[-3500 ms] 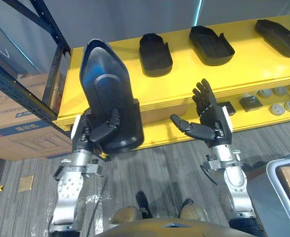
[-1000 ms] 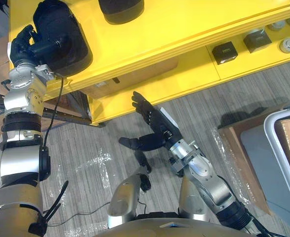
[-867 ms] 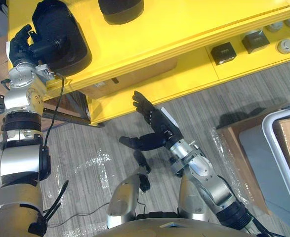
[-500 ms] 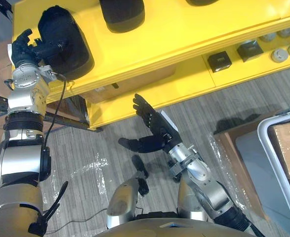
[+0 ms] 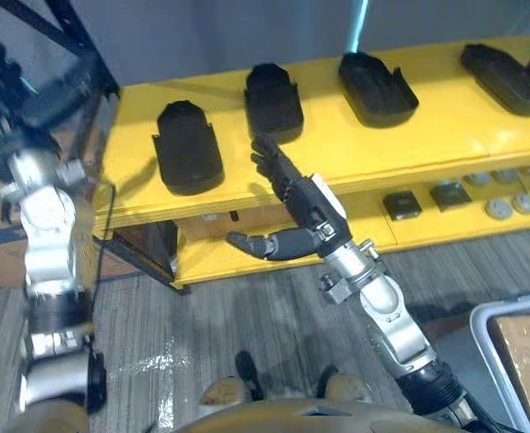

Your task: Walk over and take three plastic housings, then place them on the shelf

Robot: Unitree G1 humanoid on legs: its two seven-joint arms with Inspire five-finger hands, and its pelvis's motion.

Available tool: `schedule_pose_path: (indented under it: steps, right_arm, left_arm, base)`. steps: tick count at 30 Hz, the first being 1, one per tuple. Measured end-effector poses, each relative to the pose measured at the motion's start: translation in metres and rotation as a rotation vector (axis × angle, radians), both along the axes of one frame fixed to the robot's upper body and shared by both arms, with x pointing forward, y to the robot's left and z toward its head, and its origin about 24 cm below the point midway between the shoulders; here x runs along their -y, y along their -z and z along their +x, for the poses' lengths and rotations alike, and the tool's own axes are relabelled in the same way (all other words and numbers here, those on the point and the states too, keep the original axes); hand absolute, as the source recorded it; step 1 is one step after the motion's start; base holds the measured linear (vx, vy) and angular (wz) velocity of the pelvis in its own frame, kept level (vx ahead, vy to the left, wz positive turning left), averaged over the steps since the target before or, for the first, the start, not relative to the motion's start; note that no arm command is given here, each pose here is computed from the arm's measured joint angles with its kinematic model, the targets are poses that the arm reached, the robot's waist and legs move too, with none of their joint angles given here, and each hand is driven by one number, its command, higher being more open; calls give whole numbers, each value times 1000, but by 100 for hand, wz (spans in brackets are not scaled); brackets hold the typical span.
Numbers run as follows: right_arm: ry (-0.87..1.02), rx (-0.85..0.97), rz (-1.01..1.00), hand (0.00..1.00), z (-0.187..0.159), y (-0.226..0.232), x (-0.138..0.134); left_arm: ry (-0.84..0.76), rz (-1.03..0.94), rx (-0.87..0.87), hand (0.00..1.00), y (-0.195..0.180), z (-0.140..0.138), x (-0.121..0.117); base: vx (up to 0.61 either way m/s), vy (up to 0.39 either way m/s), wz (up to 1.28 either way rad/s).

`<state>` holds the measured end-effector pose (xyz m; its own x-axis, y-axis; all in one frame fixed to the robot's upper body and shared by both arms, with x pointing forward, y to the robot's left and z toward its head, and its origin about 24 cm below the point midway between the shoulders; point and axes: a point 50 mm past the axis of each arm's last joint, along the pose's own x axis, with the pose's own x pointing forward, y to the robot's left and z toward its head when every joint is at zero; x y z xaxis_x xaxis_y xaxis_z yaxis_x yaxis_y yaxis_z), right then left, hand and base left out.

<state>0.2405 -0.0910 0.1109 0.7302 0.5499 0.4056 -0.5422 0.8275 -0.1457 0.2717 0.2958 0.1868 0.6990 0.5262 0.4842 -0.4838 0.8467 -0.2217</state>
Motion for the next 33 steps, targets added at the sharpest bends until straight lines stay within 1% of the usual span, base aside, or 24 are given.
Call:
schedule_pose_path:
  steps: [1, 2, 6, 9, 12, 17, 20, 25, 33]
  right_arm:
    - [10, 8, -6, 100, 2, -1, 3]
    - [27, 23, -34, 100, 8, -2, 10]
    - [33, 18, -112, 100, 25, 3, 13]
    - [-23, -9, -184, 100, 28, 12, 13]
    - [-79, -20, -261, 100, 33, 16, 14]
    - [-72, -82, -331, 100, 48, 25, 19]
    - [-46, -113, -349, 100, 58, 28, 22]
    - [7, -147, -363, 100, 72, 30, 28]
    - [97, -61, -349, 100, 103, -8, 30]
  left_arm:
    - [10, -11, -20, 100, 9, -3, 2]
    - [31, -34, -67, 100, 29, -14, 7]
    - [102, -55, -139, 100, 61, -41, 23]
    - [207, 17, -172, 100, 67, -58, 35]
    - [289, 53, -185, 100, 72, -69, 43]
    - [436, 54, -251, 100, 89, -76, 63]
    - [483, 21, -271, 100, 98, -79, 71]
    - [518, -21, -316, 100, 112, -82, 80]
    - [570, -58, -312, 100, 118, -82, 96]
  base:
    - [-19, -7, 32]
    - [-37, 5, 27]
    - [-49, 25, 19]
    - [-49, 27, 25]
    - [-22, 17, 19]
    - [8, 5, 13]
    - [35, -12, 7]
    - [29, -10, 2]
    - [-25, -9, 5]
